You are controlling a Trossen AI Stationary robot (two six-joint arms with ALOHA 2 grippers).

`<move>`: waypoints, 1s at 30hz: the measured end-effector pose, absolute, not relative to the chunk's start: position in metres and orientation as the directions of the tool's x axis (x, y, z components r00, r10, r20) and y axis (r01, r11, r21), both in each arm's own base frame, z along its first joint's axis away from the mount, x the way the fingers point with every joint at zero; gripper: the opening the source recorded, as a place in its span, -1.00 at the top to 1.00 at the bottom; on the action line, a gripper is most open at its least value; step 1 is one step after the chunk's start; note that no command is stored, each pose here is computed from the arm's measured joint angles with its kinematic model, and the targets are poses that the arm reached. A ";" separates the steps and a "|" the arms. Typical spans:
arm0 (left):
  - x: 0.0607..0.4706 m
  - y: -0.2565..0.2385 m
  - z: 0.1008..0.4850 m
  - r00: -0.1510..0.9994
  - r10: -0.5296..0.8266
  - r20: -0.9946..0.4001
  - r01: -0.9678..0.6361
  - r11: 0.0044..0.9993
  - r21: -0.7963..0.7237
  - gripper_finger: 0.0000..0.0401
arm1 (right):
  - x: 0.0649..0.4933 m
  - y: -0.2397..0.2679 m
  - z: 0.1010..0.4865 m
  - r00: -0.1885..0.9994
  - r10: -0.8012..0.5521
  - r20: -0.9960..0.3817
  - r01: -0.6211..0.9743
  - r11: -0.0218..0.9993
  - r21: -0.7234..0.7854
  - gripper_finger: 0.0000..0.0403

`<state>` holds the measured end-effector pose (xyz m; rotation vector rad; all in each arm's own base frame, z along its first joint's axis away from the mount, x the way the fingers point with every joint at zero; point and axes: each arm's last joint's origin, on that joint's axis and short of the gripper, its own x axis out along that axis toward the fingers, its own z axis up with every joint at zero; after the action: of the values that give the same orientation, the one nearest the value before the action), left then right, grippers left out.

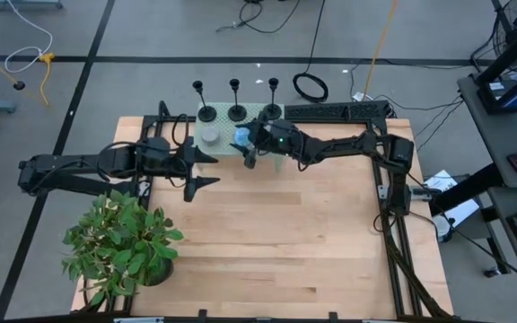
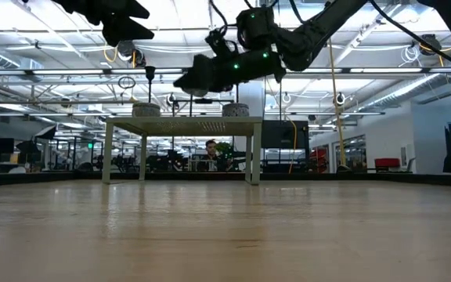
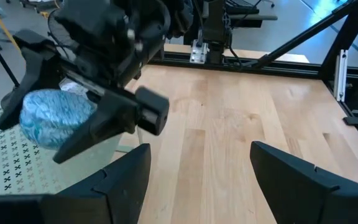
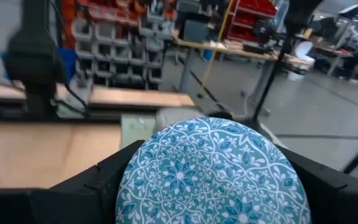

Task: Pick & Place candle stick holders
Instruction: Put the light blue scented decorative candle on the shelf

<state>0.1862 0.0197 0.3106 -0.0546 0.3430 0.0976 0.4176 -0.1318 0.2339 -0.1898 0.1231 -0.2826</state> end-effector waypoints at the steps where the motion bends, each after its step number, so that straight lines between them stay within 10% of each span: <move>1: 0.186 0.020 0.311 0.937 0.087 -0.338 -0.105 0.994 -0.037 -0.41 | 0.418 -0.132 0.237 0.957 -0.276 -0.084 0.257 0.948 -0.189 -0.42; 10: 0.186 0.021 0.311 0.932 0.133 -0.338 -0.141 0.990 0.001 -0.41 | 0.440 -0.138 0.279 0.943 -0.257 -0.212 0.220 0.958 -0.183 -0.42; 30: 0.186 0.021 0.310 0.928 0.129 -0.350 -0.136 0.991 0.006 -0.41 | 0.453 -0.159 0.223 0.872 -0.356 -0.337 0.313 0.933 -0.175 -0.46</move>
<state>0.1856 0.0208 0.3097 -0.0187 0.3571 0.1358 0.4534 -0.1592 0.2233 -0.1161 0.3738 -0.3506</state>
